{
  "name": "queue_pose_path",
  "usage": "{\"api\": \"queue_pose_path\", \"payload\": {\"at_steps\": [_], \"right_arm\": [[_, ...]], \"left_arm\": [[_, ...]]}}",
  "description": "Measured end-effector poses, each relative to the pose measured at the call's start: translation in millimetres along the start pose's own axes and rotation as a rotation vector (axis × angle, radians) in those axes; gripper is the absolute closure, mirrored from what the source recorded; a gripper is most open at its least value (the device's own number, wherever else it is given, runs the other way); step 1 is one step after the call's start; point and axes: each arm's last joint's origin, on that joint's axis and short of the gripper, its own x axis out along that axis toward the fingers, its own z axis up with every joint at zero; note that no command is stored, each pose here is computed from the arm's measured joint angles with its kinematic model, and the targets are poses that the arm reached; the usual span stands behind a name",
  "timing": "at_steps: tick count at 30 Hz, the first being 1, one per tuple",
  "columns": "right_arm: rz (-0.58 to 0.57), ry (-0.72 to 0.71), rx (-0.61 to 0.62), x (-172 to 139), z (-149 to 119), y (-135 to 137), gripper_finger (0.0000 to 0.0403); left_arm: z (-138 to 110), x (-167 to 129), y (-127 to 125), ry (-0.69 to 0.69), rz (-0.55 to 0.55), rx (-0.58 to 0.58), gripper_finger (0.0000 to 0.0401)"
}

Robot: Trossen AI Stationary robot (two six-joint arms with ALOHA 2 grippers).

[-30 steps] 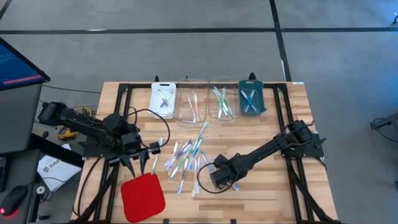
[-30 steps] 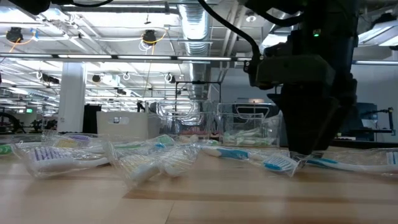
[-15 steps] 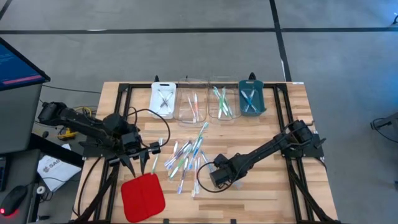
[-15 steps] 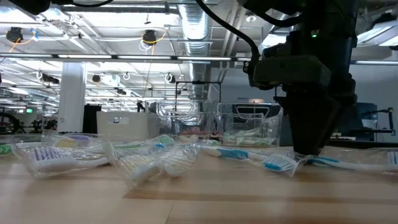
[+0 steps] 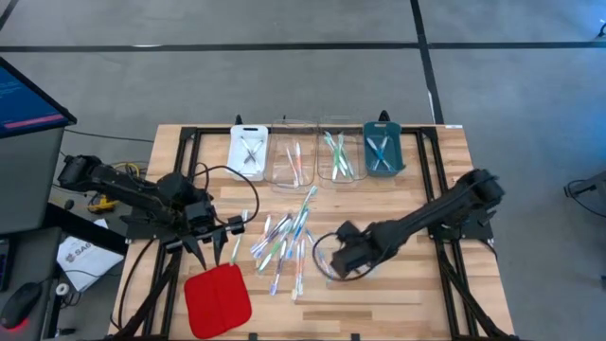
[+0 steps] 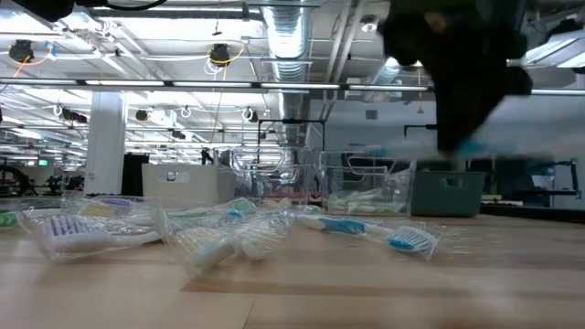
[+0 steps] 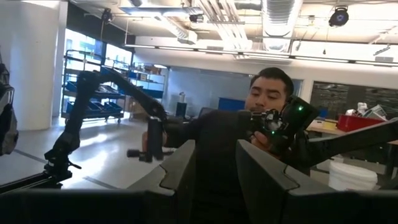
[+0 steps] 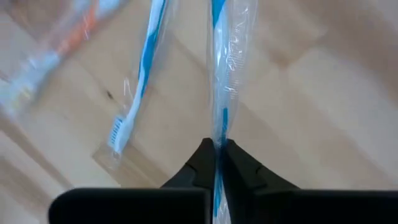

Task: Pick & Place Toothbrushes
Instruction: Put the blue toothbrush into the blue bin

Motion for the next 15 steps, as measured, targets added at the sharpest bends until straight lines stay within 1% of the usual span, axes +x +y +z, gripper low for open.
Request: {"api": "queue_pose_path", "payload": {"at_steps": [1,3,8,13,15], "right_arm": [[0.012,-0.027,0.02,-12,3,-5,0.039],[0.001,-0.076,0.072,-33,10,-20,0.0389],[0.006,-0.203,0.258,-84,36,-69,0.0398],[0.046,-0.312,0.463,-117,71,-122,0.0397],[0.074,-0.285,0.548,-124,84,-143,0.0399]], "left_arm": [[0,0,0,-0.001,0.002,0.0,0.0293],[0,0,0,-0.002,0.003,0.0,0.0293],[0,0,1,-0.011,0.019,0.0,0.0293],[1,0,1,-0.02,0.034,0.001,0.0293],[1,0,1,-0.023,0.04,0.001,0.0293]]}}
